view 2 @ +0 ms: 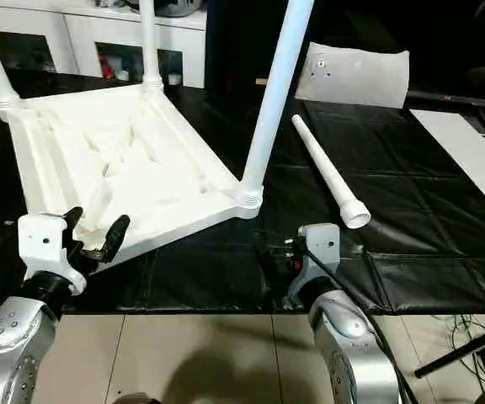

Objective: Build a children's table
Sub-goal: Insert table leg to table base, then move to table

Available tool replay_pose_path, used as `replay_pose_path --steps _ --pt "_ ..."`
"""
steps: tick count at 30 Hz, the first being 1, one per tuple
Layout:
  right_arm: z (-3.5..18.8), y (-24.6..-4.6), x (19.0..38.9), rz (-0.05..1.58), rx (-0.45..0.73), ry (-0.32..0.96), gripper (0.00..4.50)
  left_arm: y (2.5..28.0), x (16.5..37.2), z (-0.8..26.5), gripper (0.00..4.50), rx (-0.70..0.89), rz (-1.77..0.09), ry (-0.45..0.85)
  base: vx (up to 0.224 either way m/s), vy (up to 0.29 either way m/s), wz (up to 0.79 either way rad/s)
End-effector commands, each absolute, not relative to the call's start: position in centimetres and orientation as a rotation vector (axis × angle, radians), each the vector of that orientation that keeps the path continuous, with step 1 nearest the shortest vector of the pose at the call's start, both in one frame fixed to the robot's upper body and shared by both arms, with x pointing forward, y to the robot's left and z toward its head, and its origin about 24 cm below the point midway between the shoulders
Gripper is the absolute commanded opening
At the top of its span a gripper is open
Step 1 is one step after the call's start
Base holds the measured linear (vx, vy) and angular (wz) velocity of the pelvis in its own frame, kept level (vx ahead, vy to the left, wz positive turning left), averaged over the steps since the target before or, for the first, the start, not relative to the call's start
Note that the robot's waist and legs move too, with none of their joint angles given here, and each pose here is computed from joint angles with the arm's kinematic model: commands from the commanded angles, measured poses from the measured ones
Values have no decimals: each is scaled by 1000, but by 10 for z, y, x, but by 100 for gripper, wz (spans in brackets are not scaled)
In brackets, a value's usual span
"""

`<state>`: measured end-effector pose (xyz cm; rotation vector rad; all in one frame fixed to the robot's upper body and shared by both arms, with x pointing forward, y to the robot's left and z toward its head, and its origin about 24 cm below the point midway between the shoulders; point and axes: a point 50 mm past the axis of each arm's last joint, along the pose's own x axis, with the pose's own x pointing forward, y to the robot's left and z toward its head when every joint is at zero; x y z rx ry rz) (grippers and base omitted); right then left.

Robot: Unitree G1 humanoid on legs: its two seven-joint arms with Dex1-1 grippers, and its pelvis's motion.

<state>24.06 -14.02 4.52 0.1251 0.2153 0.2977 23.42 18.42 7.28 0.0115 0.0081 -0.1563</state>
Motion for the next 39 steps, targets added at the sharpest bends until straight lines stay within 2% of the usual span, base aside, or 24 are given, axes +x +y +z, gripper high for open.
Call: replay_pose_path --steps 1,7,10,12,16,19,22,25,29,39 --pt "46 -147 243 273 117 212 450 181 235 78 337 14 -171 -14 0 0 0" --pt "46 -147 244 278 116 210 450 177 233 83 284 9 -177 -25 0 0 0" --pt "46 -145 244 292 101 211 450 176 234 82 284 26 -183 -17 0 0 0" --pt "47 -144 245 301 46 212 450 174 235 83 284 65 -204 -23 0 0 0" --pt "50 -150 249 261 24 209 450 172 238 79 284 63 -176 7 -8 -6 22" --pt "52 -153 249 248 91 205 450 171 237 73 284 34 -146 51 -7 -55 51" --pt "52 -155 249 248 88 206 450 171 237 71 284 14 -130 62 3 -150 33" --pt "53 -155 246 255 85 215 450 170 240 73 284 67 -137 48 -15 -185 1" --pt "52 -153 243 257 94 219 450 166 240 77 284 66 -198 19 -13 -98 -3" --pt "51 -151 238 270 109 228 450 164 234 76 284 65 -208 29 47 33 -2"
